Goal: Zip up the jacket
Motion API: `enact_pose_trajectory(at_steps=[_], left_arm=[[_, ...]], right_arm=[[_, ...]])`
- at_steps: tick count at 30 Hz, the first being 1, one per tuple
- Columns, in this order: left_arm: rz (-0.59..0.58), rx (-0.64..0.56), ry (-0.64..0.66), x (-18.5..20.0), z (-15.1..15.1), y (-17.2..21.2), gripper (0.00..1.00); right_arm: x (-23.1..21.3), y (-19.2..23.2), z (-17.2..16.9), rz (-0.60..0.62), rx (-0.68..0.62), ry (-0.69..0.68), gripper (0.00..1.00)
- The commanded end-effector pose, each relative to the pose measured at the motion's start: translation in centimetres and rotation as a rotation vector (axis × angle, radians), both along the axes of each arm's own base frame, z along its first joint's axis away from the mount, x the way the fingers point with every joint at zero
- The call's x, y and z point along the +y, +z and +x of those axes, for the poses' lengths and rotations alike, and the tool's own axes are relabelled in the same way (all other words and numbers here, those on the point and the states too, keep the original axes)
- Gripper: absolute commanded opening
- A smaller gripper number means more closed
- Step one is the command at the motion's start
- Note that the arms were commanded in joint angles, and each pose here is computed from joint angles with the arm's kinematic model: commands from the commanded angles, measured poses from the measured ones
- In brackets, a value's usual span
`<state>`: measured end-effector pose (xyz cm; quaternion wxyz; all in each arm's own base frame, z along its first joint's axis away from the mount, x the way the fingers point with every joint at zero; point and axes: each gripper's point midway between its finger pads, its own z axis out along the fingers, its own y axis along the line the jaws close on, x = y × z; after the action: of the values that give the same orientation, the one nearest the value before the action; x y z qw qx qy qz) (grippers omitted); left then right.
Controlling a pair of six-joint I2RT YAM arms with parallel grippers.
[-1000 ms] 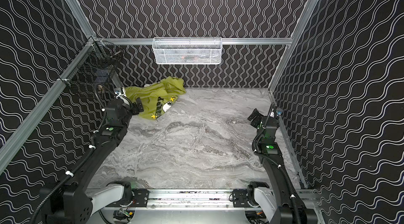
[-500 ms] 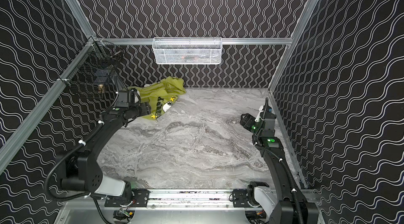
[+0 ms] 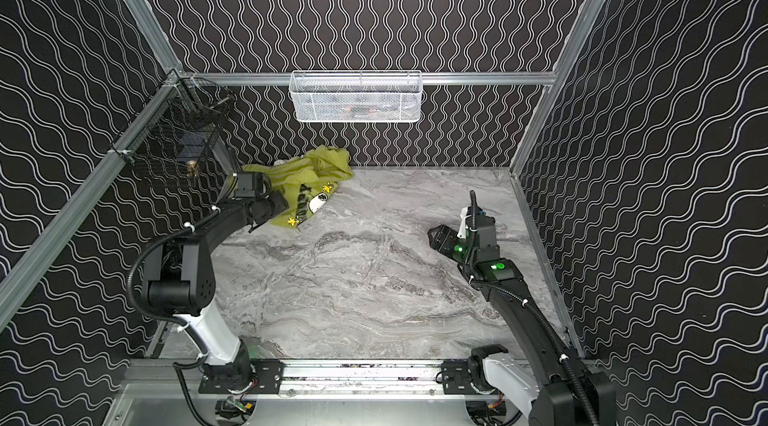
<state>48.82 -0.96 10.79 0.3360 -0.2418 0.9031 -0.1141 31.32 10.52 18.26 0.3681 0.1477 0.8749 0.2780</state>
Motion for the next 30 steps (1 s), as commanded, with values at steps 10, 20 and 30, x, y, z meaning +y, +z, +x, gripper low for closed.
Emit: enact_pose_trajectory(at_steps=[10, 20, 30], left_arm=[[-0.043, -0.076, -0.055, -0.9, 3.2, 1.0, 0.21], [-0.063, -0.108, -0.146, -3.0, -0.4, 4.7, 0.01], [0.003, -0.09, -0.47, -10.8, -6.0, 10.6, 0.0]], right_arm=[[0.7, -0.2, 0.0, -0.017, 0.035, 0.0, 0.53], [0.8, -0.7, 0.6, -0.03, 0.05, 0.001, 0.48], [0.7, -0.4, 0.4, -0.036, 0.043, 0.004, 0.6]])
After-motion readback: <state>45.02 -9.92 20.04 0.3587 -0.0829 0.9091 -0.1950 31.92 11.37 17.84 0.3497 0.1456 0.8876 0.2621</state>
